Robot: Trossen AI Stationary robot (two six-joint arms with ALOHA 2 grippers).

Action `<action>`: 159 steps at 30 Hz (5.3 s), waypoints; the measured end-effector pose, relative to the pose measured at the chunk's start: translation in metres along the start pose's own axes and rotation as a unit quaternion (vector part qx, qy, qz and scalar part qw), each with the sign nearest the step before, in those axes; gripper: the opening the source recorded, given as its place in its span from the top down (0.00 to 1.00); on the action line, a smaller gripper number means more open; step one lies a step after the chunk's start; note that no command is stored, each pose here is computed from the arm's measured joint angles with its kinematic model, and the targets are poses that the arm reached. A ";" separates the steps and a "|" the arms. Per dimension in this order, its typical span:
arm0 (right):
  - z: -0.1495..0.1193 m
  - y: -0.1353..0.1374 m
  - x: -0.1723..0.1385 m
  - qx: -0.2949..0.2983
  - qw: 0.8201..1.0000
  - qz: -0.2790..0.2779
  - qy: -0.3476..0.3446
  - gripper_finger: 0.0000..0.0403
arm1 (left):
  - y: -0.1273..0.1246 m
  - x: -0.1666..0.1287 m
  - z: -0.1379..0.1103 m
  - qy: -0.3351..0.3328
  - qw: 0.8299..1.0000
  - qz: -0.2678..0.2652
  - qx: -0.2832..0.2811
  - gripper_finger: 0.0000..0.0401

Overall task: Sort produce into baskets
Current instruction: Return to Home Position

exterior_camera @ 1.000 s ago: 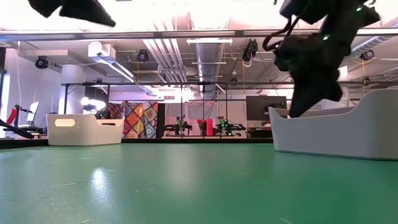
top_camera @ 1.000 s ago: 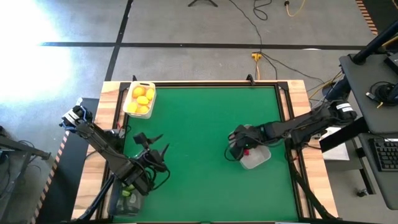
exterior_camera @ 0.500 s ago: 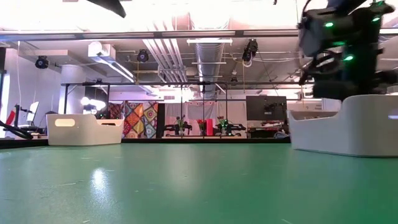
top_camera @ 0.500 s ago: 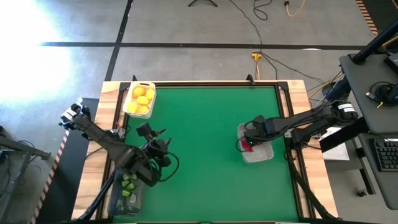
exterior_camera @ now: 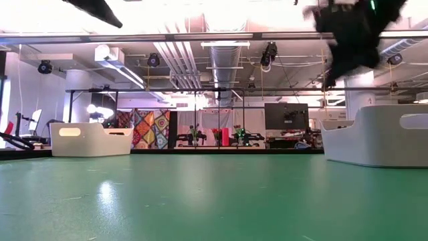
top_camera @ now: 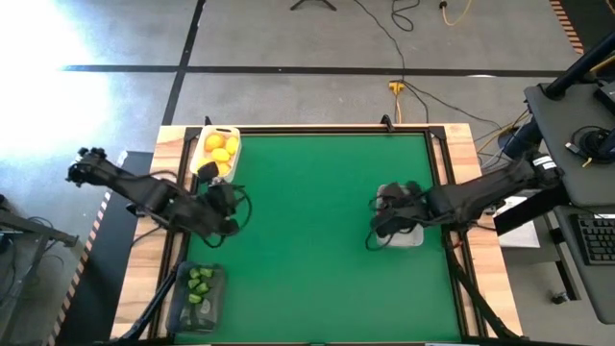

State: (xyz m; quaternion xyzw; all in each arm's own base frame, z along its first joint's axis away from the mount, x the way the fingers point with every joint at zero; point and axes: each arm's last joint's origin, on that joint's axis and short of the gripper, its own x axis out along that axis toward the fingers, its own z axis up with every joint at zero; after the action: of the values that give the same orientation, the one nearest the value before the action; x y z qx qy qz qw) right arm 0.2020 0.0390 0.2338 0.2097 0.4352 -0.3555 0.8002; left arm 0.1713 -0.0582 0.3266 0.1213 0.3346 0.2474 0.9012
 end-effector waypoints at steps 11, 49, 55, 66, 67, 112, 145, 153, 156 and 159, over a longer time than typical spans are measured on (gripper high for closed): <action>0.009 0.081 -0.015 -0.279 0.870 0.294 -0.281 0.97 | -0.021 0.022 -0.050 -0.280 0.934 -0.211 -0.071 0.89; -0.027 -0.049 0.037 -0.255 0.822 0.307 -0.405 0.97 | 0.023 0.095 -0.094 -0.349 0.907 -0.235 -0.022 0.90; -0.057 -0.075 0.047 -0.250 0.810 0.312 -0.429 0.97 | 0.018 0.092 -0.134 -0.345 0.916 -0.193 -0.060 0.90; -0.066 -0.079 0.030 -0.264 0.774 0.353 -0.454 0.97 | -0.001 0.080 -0.151 -0.302 0.932 -0.183 -0.074 0.90; -0.067 -0.080 0.029 -0.264 0.769 0.367 -0.451 0.97 | 0.000 0.079 -0.152 -0.306 0.931 -0.187 -0.074 0.90; -0.070 -0.101 0.034 -0.132 0.819 0.416 -0.374 0.97 | 0.014 0.073 -0.171 -0.325 0.913 -0.221 -0.112 0.90; -0.070 -0.101 0.034 -0.133 0.819 0.415 -0.374 0.97 | 0.014 0.073 -0.171 -0.326 0.912 -0.221 -0.112 0.90; -0.070 -0.101 0.034 -0.133 0.818 0.415 -0.375 0.97 | 0.014 0.073 -0.171 -0.326 0.912 -0.221 -0.112 0.90; -0.070 -0.101 0.034 -0.133 0.819 0.415 -0.374 0.97 | 0.014 0.073 -0.171 -0.326 0.912 -0.221 -0.112 0.90; -0.070 -0.101 0.034 -0.133 0.818 0.415 -0.374 0.97 | 0.014 0.072 -0.170 -0.326 0.912 -0.221 -0.113 0.90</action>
State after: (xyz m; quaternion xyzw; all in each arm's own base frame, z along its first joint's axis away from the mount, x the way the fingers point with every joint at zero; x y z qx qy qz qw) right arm 0.1006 0.0045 0.1650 0.1130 0.0167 0.0204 0.9932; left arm 0.1006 0.0007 0.1656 0.0161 0.0100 0.0250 0.9995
